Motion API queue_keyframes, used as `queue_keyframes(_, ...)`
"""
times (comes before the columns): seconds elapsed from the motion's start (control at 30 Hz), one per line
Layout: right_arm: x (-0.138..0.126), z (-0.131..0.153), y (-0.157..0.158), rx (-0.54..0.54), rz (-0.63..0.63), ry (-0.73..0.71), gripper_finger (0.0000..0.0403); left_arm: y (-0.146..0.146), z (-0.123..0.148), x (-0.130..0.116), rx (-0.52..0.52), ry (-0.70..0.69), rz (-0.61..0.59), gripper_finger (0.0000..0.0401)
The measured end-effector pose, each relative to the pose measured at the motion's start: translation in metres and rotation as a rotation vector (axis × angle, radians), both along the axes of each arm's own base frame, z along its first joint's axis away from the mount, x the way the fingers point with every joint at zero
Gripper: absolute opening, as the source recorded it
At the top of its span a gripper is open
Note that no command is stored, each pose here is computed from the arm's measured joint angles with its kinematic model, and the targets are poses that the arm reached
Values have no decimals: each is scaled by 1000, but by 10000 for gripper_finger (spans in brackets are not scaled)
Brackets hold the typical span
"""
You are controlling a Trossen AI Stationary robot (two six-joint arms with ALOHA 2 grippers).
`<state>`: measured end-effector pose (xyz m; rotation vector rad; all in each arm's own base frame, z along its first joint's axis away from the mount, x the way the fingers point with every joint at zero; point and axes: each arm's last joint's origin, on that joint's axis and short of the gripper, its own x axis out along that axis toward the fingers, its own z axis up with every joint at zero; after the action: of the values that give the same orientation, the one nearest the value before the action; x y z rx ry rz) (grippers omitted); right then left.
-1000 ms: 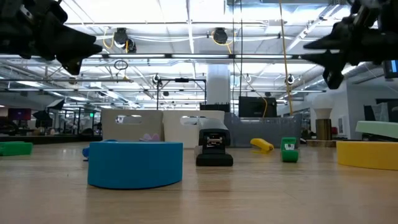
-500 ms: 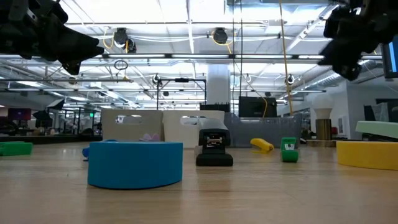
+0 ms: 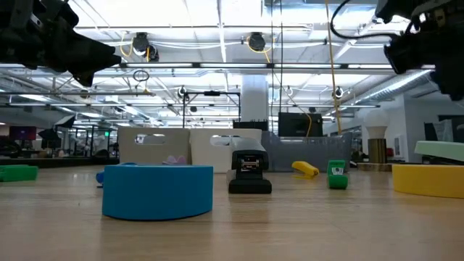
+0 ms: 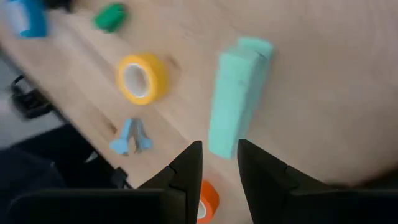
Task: Pick and place Stapler, Stapler remover, tape
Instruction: Put the light green stapler into the gray bin
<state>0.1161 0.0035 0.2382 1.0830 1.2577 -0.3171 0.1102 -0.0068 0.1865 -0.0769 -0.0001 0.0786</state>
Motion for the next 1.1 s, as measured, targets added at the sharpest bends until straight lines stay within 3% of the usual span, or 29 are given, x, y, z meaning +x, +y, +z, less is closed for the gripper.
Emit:
queue_keyframes(0.3,-4,-2,17,41,-219,161,93,3,-3,0,10,34,94,122)
queue_keyframes(0.53,-6,-2,29,81,-276,213,93,4,-7,-1,17,73,127,122)
queue_keyframes(0.7,-5,-1,35,28,-318,180,93,4,-7,-1,18,74,127,122)
queue_keyframes(0.93,-6,-2,39,34,-305,181,93,4,-7,-1,17,74,128,122)
queue_keyframes(1.1,1,-18,43,67,-320,151,100,4,-7,-1,17,74,128,122)
